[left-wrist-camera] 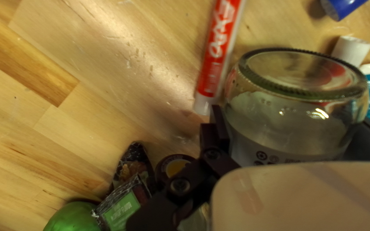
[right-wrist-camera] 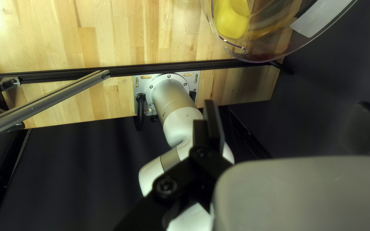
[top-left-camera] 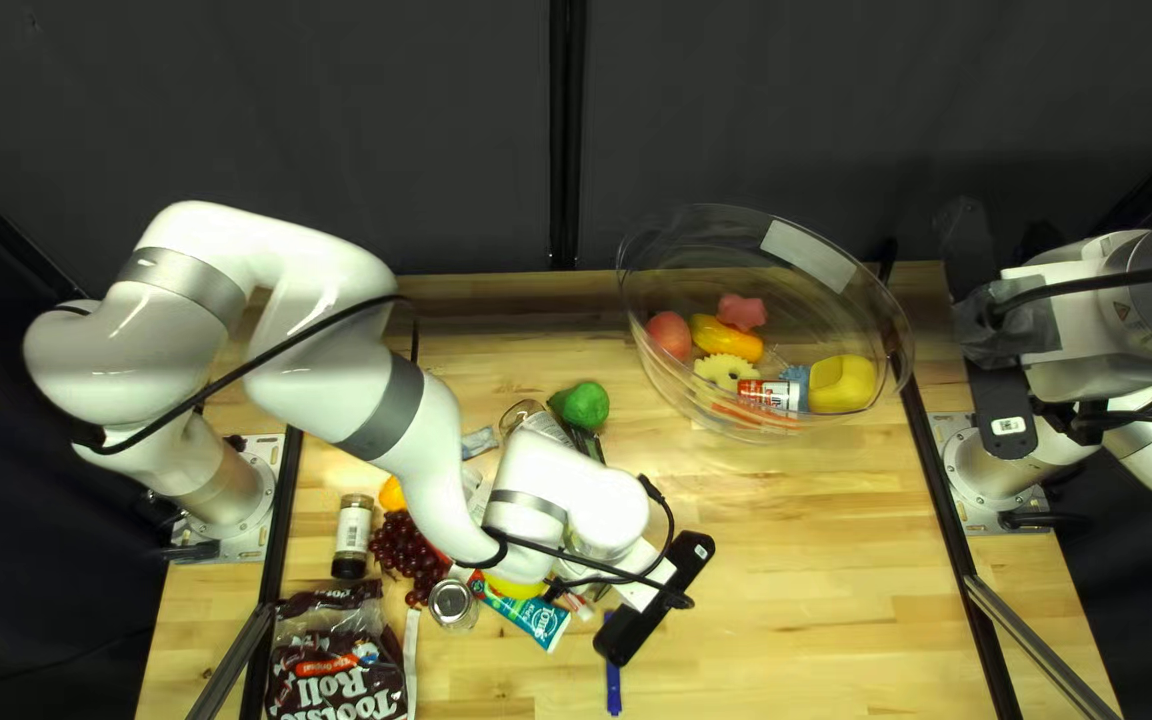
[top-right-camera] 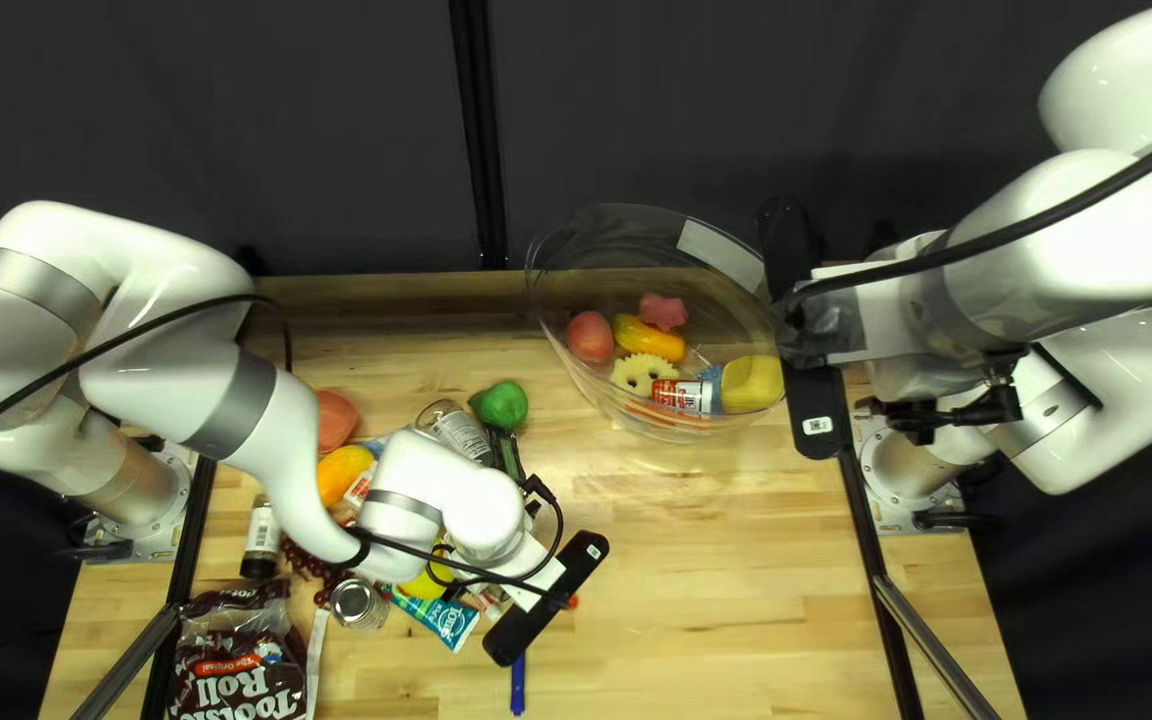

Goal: Pick up trash and place into trash bin

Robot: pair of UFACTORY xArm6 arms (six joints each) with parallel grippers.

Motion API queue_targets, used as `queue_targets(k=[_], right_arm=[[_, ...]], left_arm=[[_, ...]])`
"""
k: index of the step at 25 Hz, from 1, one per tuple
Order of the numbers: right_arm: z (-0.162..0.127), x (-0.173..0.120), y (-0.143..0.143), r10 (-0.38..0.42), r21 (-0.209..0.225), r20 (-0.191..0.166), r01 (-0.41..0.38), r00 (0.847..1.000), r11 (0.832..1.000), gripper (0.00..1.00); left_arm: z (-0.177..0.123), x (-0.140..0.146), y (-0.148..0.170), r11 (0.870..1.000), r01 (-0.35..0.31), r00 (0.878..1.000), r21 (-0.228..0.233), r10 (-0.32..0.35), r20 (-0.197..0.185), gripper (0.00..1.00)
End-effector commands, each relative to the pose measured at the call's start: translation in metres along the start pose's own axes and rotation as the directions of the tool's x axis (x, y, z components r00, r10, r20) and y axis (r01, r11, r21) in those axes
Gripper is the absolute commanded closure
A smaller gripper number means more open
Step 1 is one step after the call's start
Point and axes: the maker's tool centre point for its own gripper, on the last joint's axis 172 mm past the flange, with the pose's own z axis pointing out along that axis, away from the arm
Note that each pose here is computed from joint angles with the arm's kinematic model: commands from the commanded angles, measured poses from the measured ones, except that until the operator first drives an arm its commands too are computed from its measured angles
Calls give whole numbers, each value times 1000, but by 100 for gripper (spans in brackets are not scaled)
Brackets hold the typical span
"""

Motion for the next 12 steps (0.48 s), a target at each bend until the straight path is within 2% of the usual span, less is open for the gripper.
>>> queue_targets(k=[1, 4, 6, 7, 9, 12], right_arm=[[0, 0, 0, 0, 0, 0, 0, 1000, 1000, 0], [0, 0, 0, 0, 0, 0, 0, 1000, 1000, 0], [0, 0, 0, 0, 0, 0, 0, 1000, 1000, 0], [0, 0, 0, 0, 0, 0, 0, 1000, 1000, 0], [0, 0, 0, 0, 0, 0, 0, 1000, 1000, 0], [0, 0, 0, 0, 0, 0, 0, 1000, 1000, 0]], left_arm=[[-55, 2, -4, 998, -43, 999, 46, 44, -8, 100], [-102, -11, -27, 994, -58, 998, 88, 60, -13, 100], [-135, -25, -60, 990, -62, 998, 125, 65, -18, 100], [-153, -35, -86, 986, -60, 998, 153, 64, -21, 100], [-168, -44, -113, 981, -52, 998, 187, 58, -28, 100], [-202, -61, -180, 965, 1, 998, 263, 15, -60, 100]])
